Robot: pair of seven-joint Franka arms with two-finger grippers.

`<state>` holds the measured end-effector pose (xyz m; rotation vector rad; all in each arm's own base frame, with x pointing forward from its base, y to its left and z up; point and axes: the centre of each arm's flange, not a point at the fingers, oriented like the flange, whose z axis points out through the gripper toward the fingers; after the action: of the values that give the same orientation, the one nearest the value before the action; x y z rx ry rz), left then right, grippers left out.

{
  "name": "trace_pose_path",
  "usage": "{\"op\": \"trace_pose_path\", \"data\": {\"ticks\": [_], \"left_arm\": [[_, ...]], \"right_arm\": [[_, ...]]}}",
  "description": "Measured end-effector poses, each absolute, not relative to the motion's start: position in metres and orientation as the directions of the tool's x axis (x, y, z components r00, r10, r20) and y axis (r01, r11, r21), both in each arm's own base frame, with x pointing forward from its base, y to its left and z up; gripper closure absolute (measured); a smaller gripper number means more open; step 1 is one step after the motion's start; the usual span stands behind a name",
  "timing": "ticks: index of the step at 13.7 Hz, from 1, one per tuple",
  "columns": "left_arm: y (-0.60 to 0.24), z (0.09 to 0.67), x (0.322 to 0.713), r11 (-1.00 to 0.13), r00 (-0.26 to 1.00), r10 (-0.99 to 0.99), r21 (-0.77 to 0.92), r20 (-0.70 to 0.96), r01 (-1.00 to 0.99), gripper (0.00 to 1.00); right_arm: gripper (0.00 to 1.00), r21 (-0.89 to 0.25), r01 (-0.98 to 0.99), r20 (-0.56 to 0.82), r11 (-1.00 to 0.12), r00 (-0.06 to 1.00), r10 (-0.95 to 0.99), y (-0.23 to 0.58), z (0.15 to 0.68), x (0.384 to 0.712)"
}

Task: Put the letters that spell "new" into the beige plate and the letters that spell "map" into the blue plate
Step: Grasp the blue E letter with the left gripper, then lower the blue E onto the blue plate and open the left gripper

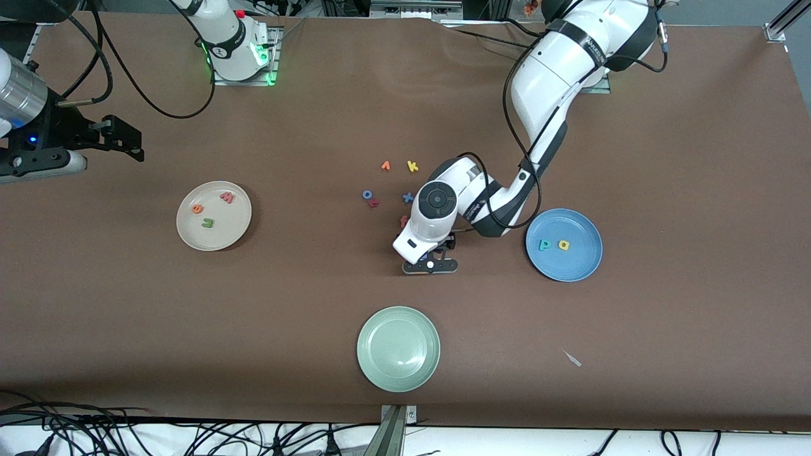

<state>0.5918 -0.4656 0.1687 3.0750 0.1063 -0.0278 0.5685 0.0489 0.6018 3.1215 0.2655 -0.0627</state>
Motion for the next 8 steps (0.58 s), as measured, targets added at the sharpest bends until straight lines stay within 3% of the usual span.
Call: {"op": "trace_pose_path", "data": {"ticks": [5, 8], "left_arm": [[-0.463, 0.176, 0.599, -0.995, 0.997, 0.077, 0.068, -0.004, 0.077, 0.74], [-0.458, 0.18, 0.606, -0.994, 0.996, 0.088, 0.067, 0.004, 0.087, 0.73]], "right_arm": [[0.0, 0.005, 0.166, -0.046, -0.986, 0.985, 0.165, 0.047, 0.599, 0.57], [0.0, 0.002, 0.213, -0.052, -0.977, 0.976, 0.212, 0.045, 0.596, 0.571]]}}
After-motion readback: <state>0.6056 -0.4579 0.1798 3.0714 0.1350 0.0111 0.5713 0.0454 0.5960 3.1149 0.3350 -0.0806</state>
